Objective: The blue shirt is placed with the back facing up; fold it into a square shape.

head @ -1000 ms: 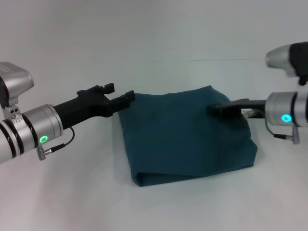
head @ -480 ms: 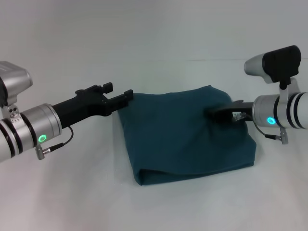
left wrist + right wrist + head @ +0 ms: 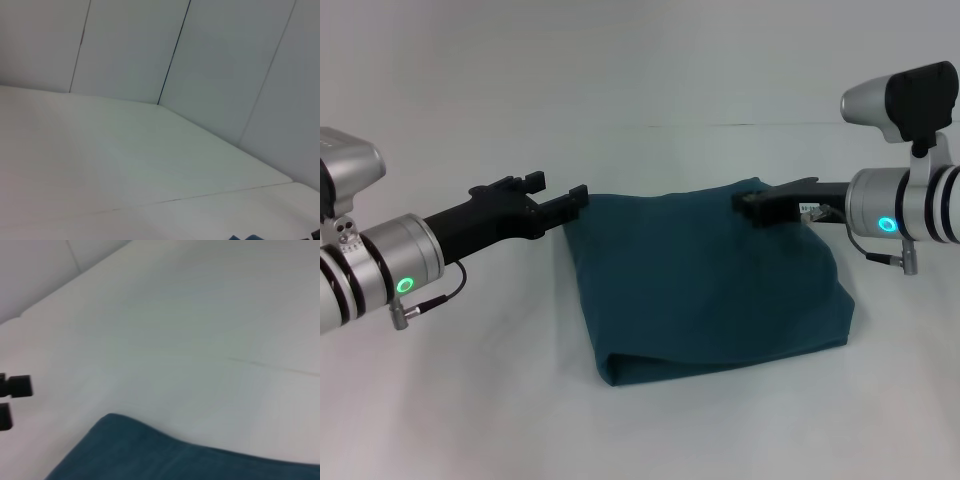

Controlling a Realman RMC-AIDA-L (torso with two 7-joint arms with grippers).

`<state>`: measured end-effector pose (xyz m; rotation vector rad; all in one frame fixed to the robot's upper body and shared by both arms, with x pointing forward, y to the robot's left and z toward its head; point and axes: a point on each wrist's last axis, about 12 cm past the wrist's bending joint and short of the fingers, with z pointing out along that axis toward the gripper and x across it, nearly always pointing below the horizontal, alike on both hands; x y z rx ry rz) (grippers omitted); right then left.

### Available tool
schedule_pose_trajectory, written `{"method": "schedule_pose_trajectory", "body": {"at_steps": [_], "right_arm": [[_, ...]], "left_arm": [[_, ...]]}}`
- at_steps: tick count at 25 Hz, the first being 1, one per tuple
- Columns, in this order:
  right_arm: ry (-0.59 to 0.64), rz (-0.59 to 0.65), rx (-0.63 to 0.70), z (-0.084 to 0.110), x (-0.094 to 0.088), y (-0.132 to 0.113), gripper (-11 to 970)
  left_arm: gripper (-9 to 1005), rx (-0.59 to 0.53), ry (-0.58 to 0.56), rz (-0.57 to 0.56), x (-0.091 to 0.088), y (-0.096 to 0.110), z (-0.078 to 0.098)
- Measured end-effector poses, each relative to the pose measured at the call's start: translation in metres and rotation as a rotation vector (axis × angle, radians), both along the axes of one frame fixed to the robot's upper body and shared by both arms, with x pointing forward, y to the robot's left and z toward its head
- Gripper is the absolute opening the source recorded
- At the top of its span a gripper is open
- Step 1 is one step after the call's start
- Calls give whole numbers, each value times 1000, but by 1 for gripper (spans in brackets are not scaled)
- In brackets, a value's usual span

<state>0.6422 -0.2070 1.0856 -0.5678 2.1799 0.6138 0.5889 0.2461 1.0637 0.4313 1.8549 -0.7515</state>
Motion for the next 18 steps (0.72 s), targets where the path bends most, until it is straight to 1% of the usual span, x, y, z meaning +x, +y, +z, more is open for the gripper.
{"method": "schedule_pose_trajectory", "body": {"at_steps": [4,13,18], "right_arm": [[-23,-33,-59,-5,4,3,60],[-10,-32,-150,-20,4,16,70],[-18,-25,-146,-17,6,18,76]], "left_arm": [[770,-1,1,0,0,-1,0],[771,-1,1,-3,1,-2,0],[771,0,3,1,0,0,-1]]}}
